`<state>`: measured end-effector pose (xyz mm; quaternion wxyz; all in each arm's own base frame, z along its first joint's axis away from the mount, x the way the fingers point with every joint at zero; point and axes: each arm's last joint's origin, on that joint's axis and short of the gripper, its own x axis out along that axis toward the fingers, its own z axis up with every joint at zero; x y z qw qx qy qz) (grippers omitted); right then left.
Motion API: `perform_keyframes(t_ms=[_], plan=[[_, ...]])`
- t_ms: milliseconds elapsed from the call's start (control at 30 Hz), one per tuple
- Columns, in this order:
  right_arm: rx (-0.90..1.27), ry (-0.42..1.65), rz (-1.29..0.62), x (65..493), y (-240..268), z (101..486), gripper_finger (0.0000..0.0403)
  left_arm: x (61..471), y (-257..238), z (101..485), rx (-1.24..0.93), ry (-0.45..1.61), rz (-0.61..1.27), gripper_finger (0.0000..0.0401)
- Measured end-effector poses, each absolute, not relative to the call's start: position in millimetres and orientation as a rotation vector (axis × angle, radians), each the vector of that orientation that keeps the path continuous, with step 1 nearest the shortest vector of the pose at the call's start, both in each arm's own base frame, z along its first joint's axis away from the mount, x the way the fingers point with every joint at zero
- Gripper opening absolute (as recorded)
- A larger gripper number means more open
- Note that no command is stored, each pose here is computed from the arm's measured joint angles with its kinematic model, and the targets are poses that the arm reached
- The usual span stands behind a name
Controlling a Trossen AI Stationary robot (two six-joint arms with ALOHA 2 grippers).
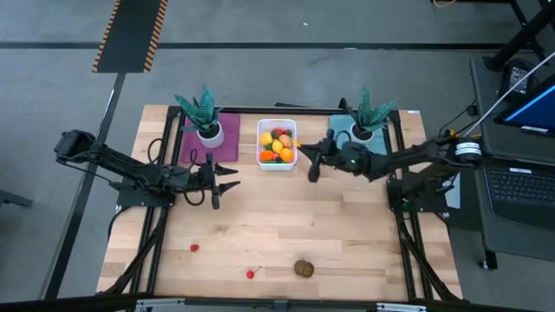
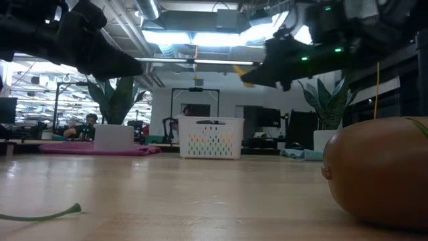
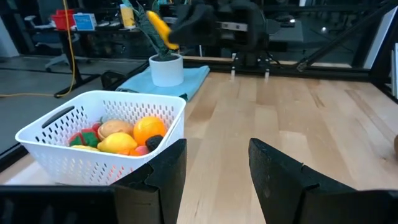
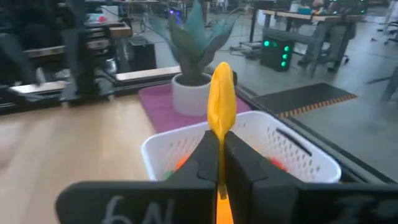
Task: Pick and placing Produce into tupperware
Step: Put the yellow zucchini into the white bin
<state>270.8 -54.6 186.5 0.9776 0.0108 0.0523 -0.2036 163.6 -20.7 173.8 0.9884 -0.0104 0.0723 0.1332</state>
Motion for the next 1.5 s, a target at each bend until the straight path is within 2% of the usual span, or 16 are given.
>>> perform_keyframes(t_ms=[233,467,733,867,1033,1500], plan=[[0.052,0.096,-0.487,308.2,-85.6,186.9,0.0011,162.5,-20.5,168.2,-0.003,0.202,0.269,0.0165],[0.052,0.111,-0.453,339.2,-103.3,188.3,0.0011,162.5,-20.5,168.1,-0.002,0.202,0.268,0.0165],[0.072,0.35,-0.425,358.1,-110.2,201.5,0.0011,162.5,-20.6,168.1,-0.002,0.202,0.268,0.0165],[0.096,0.507,-0.406,363.2,-111.1,209.4,0.0011,162.5,-20.6,168.1,-0.002,0.202,0.268,0.0165],[0.118,0.608,-0.376,366.7,-111.2,222.2,0.0011,162.5,-20.6,168.2,-0.002,0.201,0.268,0.0165],[0.231,0.786,-0.34,358.8,-119.4,230.9,0.0011,162.5,-20.5,168.2,-0.002,0.201,0.268,0.0165]])
